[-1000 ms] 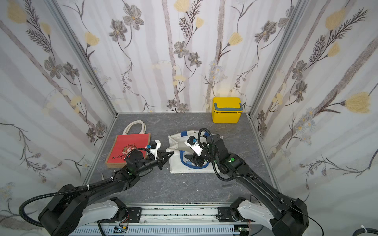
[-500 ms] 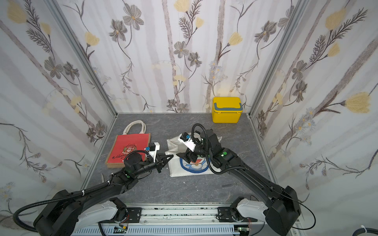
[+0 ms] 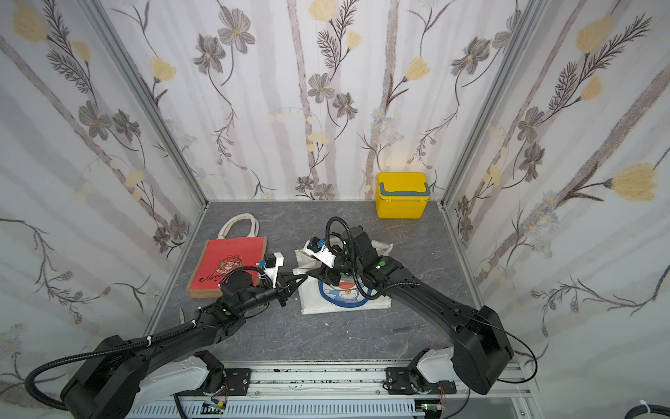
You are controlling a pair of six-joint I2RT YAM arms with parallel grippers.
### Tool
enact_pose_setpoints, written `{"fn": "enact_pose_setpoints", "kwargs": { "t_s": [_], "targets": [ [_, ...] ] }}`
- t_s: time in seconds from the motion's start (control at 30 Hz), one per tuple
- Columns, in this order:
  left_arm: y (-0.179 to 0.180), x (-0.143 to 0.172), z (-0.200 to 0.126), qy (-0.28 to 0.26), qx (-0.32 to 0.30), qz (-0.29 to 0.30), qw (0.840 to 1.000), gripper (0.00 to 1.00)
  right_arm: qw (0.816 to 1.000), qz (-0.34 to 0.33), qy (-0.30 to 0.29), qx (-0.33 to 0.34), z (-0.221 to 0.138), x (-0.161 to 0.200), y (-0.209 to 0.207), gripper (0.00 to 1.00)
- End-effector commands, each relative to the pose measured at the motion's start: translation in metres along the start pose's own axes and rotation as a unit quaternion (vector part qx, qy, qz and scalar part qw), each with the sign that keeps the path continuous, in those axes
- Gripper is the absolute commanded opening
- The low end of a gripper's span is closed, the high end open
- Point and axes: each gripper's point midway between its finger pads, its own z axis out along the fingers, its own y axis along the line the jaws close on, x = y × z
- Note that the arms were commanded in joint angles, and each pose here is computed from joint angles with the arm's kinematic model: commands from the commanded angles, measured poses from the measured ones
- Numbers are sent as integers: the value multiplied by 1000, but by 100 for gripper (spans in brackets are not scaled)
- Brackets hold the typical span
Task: Put away the canvas bag
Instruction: Press the canvas bag at the center of the board.
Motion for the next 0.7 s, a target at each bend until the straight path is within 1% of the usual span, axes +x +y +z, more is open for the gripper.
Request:
{"fn": "enact_pose_setpoints", "kwargs": {
  "t_s": [0.0, 0.1, 0.13, 0.17, 0.2, 0.23, 0.33, 0.43, 0.53, 0.57, 0.6, 0.67],
  "targets": [
    [4, -2, 1, -2, -10, 2, 1000, 0, 1000, -27, -13, 3, 2, -7, -2, 40],
    [8, -3, 1, -5, -24, 1, 1000, 0, 1000, -29, -7, 7, 3, -3, -4, 22],
    [10, -5, 1, -8, -31, 0, 999, 2, 999, -30, -3, 10, 3, -2, -4, 15],
    [12, -7, 1, -11, -36, 0, 999, 5, 999, -31, -1, 11, 3, -1, -5, 11],
    [13, -8, 1, -11, -39, 3, 999, 10, 999, -32, 0, 12, 3, 0, -5, 9],
    [14, -9, 1, -11, -43, 5, 999, 17, 999, -31, 1, 13, 2, 0, -5, 8],
    [20, -8, -1, -7, -62, 23, 998, 44, 999, -30, 2, 9, 1, -1, -3, 5],
    [29, -9, -6, -13, -92, 56, 994, 61, 1000, -30, 1, 6, -3, -4, -1, 5],
    [40, -10, -12, -22, -127, 91, 987, 85, 1000, -29, -1, 1, -7, -6, 2, 6],
    [41, -10, -12, -23, -130, 106, 986, 91, 1000, -29, -1, -4, -8, -6, 4, 7],
    [40, -10, -11, -23, -125, 120, 985, 94, 1000, -30, -2, -8, -9, -6, 6, 7],
    [33, -8, -3, -15, -98, 144, 985, 95, 999, -31, -3, -20, -9, -6, 11, 7]
  ]
}}
